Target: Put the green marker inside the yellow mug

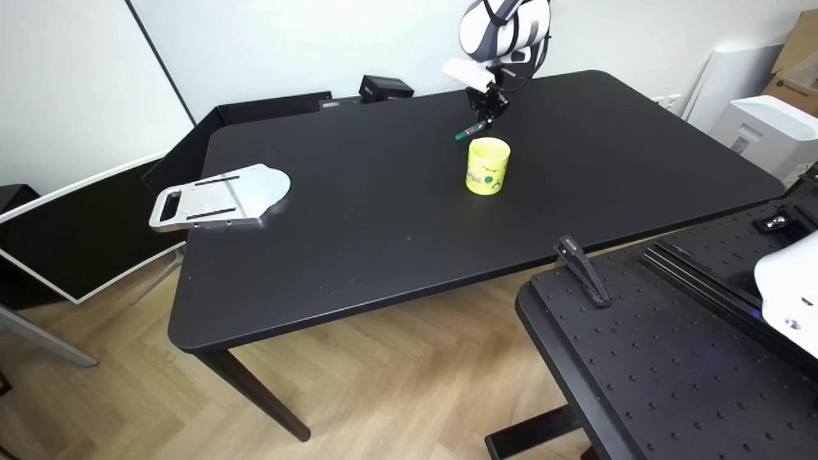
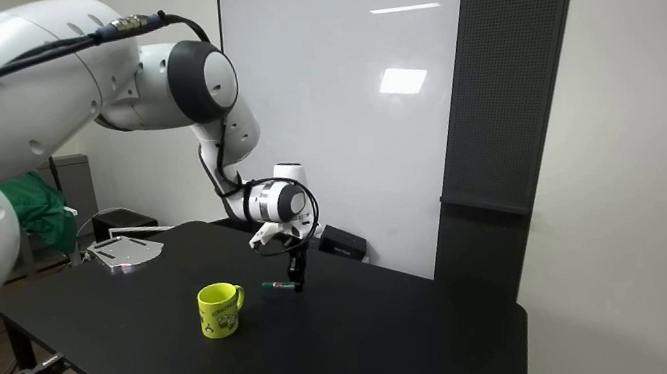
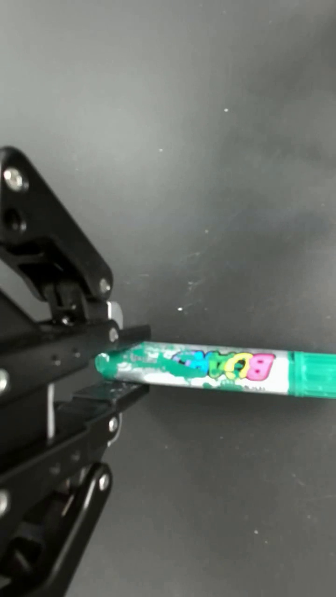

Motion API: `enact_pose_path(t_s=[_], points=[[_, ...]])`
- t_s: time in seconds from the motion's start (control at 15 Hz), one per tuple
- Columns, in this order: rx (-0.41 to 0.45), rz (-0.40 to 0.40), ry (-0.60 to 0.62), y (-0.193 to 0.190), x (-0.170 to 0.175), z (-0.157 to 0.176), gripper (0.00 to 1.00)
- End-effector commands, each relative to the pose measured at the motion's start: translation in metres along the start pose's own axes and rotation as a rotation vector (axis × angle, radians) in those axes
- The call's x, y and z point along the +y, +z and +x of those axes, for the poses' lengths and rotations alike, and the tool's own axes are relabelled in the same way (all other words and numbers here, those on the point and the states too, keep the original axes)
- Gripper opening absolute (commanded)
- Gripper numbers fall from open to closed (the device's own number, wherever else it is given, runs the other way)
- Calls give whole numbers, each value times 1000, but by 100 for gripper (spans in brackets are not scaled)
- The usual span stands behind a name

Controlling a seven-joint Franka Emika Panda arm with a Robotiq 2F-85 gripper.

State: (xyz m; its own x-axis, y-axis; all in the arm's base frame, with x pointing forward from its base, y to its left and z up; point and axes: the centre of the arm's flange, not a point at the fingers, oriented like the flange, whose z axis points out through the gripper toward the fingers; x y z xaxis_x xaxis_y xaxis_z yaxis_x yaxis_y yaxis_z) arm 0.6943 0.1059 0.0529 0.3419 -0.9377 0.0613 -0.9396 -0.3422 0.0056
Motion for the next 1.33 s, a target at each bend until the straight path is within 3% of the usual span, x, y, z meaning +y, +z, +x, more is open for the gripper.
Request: enact_pose_path(t_s=[0.0,0.27,0.67,1.0,1.27], points=[[23,-63,20,-40,-19,13,6],[69,-165,-43,-86,-23,8,6],[253,-279,-238,-148,-22,-29,6],[426,-313,-387,-176,-17,-70,6],[513,-334,-480,-186,-6,-98,6]])
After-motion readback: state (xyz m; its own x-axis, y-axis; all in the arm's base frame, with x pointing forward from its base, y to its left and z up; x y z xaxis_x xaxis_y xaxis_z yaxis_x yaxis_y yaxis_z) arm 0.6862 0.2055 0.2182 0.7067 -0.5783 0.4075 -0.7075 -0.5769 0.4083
